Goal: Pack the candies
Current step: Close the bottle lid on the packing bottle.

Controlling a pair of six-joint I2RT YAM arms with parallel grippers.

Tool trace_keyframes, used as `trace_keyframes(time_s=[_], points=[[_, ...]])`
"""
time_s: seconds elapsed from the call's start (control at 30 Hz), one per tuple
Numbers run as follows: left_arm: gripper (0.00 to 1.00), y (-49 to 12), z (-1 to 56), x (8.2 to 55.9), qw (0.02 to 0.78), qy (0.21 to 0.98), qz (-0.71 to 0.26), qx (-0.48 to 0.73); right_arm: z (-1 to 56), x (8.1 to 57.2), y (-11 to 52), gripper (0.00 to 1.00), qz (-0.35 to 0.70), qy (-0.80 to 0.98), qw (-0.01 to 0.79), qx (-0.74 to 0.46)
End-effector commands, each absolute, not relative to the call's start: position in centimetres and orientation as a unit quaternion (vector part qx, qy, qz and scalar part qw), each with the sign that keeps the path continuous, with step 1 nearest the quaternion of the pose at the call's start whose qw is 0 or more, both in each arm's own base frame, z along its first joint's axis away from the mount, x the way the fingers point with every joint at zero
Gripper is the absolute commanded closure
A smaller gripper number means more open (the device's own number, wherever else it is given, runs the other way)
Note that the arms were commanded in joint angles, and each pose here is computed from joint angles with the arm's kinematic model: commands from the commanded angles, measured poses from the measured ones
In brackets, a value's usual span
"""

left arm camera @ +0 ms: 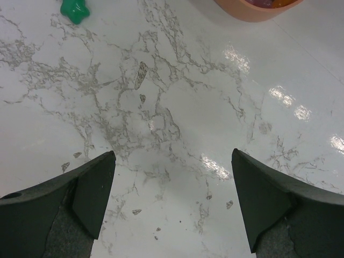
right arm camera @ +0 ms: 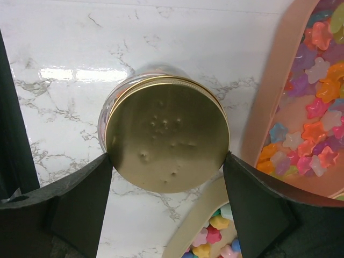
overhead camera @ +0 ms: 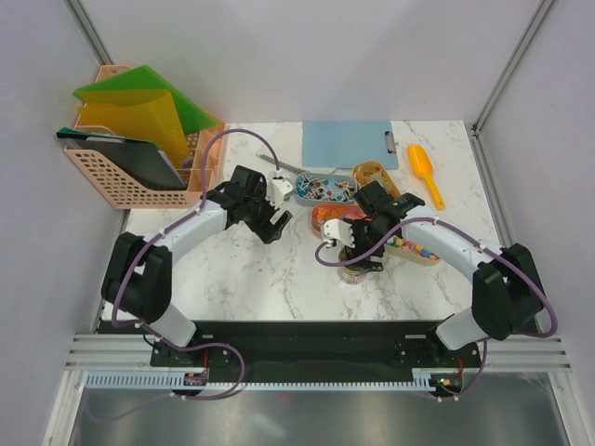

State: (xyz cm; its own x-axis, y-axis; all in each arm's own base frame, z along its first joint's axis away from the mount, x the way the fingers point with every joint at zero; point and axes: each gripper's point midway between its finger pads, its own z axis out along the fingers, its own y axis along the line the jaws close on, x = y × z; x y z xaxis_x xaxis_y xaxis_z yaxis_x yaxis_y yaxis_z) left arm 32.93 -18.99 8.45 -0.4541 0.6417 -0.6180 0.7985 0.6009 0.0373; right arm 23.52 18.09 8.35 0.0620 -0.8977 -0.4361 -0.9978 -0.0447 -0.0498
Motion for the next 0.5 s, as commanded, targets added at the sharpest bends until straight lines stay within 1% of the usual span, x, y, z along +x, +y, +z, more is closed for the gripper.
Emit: trace_keyframes(time_s=[0.0, 0.17, 0.47], points=[[0.05, -19.7, 9.4, 34.4, 0.323, 0.838, -0.128, 0.421, 8.7, 24.4, 18.0, 0.15, 0.126, 0.674, 0.189, -0.703], [0.05, -19.8, 9.3, 34.4, 0.321, 0.838, -0.130, 0.421, 8.6, 24.2, 17.2, 0.14, 0.110, 0.664, 0.182, -0.717], [0.05, -19.9, 9.2, 34.4, 0.320, 0.838, -0.132, 0.421, 9.3, 22.0, 17.4, 0.14, 0.154, 0.656, 0.160, -0.722]])
